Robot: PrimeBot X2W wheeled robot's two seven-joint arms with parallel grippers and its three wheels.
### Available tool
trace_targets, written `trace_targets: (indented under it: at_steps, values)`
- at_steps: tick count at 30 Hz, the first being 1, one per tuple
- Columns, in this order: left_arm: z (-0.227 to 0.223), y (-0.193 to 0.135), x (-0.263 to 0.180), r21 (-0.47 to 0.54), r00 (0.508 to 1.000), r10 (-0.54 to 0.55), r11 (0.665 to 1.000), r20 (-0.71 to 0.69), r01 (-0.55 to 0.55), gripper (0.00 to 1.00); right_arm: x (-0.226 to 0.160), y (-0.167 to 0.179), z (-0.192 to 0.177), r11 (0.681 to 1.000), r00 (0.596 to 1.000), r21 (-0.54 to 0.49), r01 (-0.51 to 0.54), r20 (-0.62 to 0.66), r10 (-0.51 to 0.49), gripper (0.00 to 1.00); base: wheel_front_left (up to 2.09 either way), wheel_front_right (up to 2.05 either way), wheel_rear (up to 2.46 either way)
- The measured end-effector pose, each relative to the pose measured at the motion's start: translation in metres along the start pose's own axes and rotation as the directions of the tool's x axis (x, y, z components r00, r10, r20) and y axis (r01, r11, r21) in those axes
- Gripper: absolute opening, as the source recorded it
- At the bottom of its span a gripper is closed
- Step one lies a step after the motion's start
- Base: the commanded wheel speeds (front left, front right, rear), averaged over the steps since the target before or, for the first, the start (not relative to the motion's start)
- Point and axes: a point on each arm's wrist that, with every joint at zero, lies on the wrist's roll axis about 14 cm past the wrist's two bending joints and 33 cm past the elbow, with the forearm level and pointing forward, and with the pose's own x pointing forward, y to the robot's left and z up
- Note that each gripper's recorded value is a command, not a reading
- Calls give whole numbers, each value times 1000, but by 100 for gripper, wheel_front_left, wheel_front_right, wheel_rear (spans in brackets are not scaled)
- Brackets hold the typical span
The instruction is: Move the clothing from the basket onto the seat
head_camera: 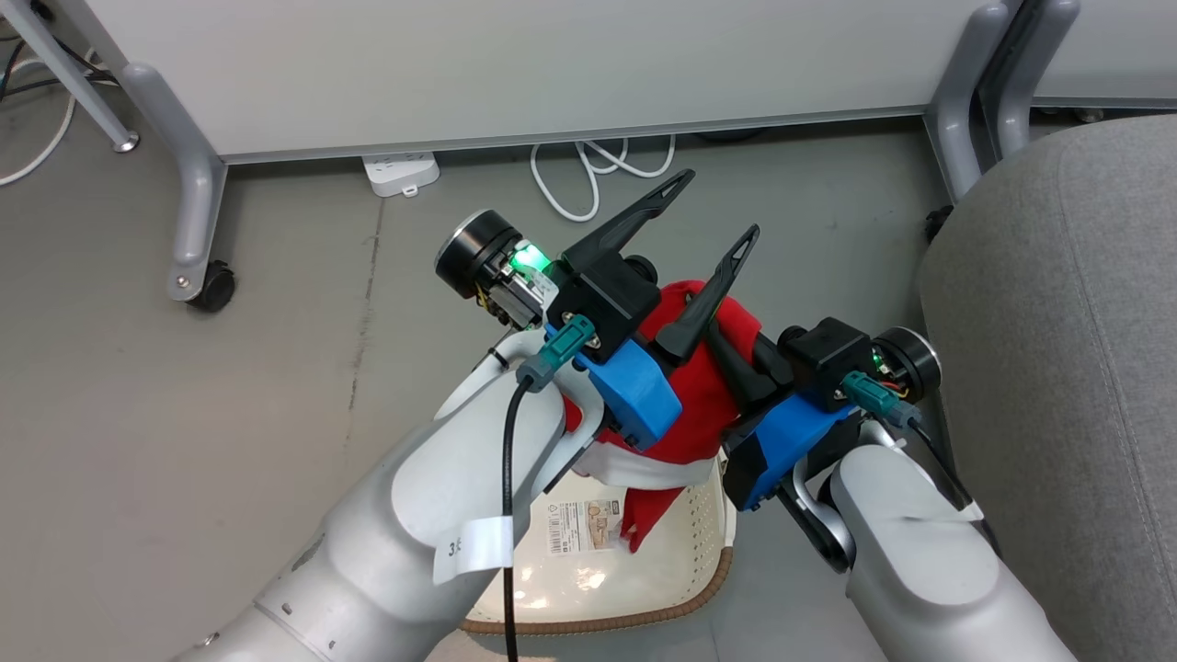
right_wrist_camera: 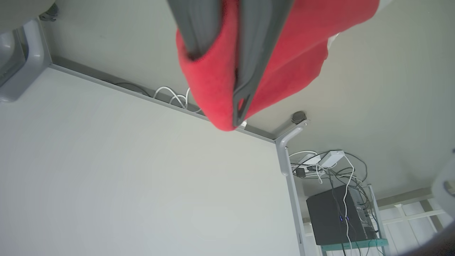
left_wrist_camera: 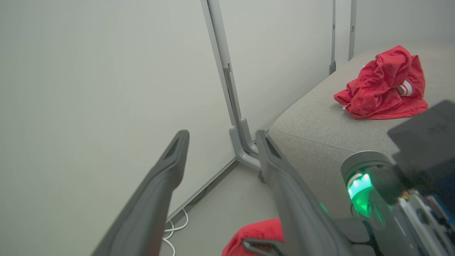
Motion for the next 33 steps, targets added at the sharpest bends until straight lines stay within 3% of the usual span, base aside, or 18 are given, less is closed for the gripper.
trace_targets:
  at_steps: [8,15,25,33]
  values:
    - [-9,-8,13,-9,999,-34,999,-6,34,100,-10,-41,10,993,992,17,117,39,-118,0,0,0,0]
    - [-20,-32,29,-23,993,-118,993,-9,118,100,-31,-95,21,966,962,14,260,80,-260,0,0,0,0]
    - [-42,-83,46,-65,963,-269,961,-20,267,100,-82,-164,36,890,884,-16,455,131,-449,0,0,0,0]
    - [-51,-127,51,-104,921,-389,916,-8,387,100,-138,-203,41,805,799,-35,593,152,-582,0,0,0,0]
